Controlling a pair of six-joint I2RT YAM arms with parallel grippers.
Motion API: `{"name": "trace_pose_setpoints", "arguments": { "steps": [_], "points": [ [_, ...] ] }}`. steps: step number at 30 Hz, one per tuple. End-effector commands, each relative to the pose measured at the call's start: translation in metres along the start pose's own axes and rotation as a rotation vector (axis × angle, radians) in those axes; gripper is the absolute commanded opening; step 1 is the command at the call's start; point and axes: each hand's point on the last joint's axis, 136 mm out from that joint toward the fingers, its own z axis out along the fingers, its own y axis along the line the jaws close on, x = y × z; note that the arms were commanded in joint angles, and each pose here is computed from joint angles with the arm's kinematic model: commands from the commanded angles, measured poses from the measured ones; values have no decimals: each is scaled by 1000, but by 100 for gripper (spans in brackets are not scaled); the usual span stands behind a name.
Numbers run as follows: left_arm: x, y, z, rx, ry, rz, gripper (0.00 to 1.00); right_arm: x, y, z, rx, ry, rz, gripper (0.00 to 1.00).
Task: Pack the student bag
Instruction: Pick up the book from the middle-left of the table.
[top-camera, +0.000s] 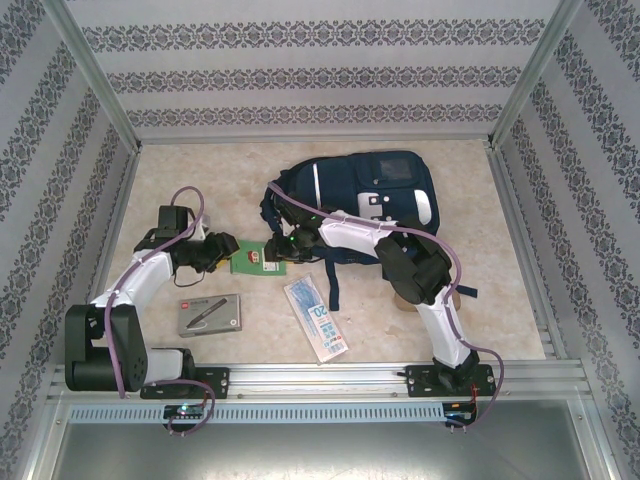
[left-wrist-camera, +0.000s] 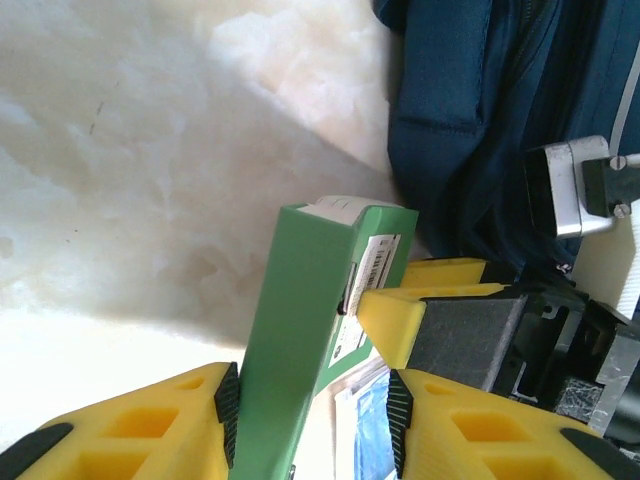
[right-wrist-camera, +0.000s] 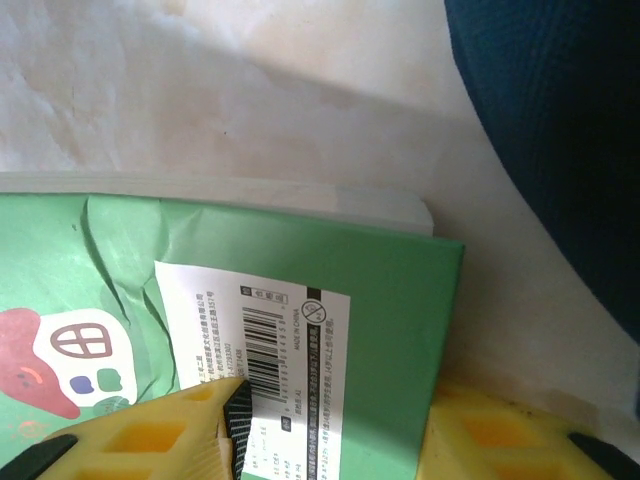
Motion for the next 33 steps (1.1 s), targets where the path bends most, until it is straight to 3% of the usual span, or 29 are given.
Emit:
{"name": "trace_pose_setpoints", "arguments": {
  "steps": [1,9,20,26,30,33],
  "points": [
    [31,-48,1,193,150,76,45,-13,54,-17,-162,-71,-92,44],
    [33,-63,-4,202,142,190,45,-14,52,-18,-159,-72,-90,44],
    [43,-59,-1,86,125,339,50,-15,52,-18,-157,-77,-85,44],
    [37,-51,11,47,108,188,46,-15,52,-18,-159,-80,-80,44],
    [31,-42,13,-1,58,3,43,-15,51,-20,-155,-82,-76,45],
    [29,-50,15,58,51,-137,43,-14,50,-19,-153,-82,-74,45]
  ]
}}
